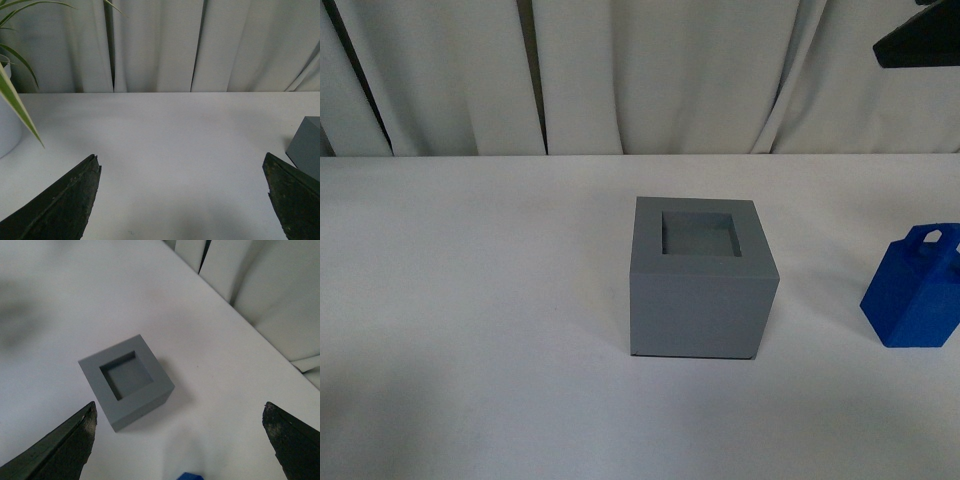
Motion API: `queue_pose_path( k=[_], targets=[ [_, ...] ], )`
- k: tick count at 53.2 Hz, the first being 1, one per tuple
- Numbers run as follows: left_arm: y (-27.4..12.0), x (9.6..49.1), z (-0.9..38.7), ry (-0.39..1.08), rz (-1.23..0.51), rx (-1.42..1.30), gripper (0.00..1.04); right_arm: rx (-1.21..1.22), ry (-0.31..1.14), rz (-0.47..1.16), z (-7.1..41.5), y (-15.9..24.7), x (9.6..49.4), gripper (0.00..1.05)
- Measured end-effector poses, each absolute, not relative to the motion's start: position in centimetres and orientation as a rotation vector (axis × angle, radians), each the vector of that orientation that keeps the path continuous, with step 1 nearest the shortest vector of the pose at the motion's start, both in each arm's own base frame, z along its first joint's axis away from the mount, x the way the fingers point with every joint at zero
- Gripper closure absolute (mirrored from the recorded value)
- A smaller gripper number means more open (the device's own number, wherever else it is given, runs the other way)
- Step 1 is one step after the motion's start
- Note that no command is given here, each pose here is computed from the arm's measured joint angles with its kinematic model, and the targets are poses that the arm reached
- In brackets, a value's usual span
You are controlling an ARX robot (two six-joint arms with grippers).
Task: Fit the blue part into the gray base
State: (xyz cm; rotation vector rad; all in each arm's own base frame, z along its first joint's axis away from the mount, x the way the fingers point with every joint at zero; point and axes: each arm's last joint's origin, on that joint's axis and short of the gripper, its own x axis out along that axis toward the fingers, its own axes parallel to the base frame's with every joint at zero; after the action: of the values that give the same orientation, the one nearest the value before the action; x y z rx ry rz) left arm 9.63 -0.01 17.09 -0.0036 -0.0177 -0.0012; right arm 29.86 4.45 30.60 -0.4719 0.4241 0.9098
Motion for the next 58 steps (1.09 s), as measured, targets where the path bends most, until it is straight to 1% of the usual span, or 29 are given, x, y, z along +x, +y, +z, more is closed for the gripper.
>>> queue_pose_path(
  k=[6, 15, 23, 30, 36, 58],
  targets=[
    [0.0, 9.6, 17.1, -0.018, -0.001, -0.004, 0.06, -0.63, 0.516, 0.965, 30.9, 5.1, 31.9, 0.07],
    [0.0, 9.6, 17.1, -0.018, -0.001, -0.004, 0.06, -0.769, 0.597, 1.017, 30.4, 5.5, 33.9, 0.07],
    [0.0, 9.6, 17.1, -0.018, -0.001, -0.004, 0.06, -0.885, 0.715, 1.05, 29.2, 5.3, 35.6, 0.07],
    [0.0, 9.6, 17.1, -0.018, -0.001, -0.004, 0.06, -0.928, 0.833, 1.103, 27.4, 4.5, 36.4, 0.07],
    [0.0, 9.6, 17.1, -0.018, -0.001, -0.004, 0.06, -0.958, 0.896, 1.14, 26.2, 3.8, 36.5, 0.07],
    [0.0, 9.6, 17.1, -0.018, -0.001, -0.004, 0.06, -1.007, 1.002, 1.161, 22.8, 2.2, 36.6, 0.07]
  ],
)
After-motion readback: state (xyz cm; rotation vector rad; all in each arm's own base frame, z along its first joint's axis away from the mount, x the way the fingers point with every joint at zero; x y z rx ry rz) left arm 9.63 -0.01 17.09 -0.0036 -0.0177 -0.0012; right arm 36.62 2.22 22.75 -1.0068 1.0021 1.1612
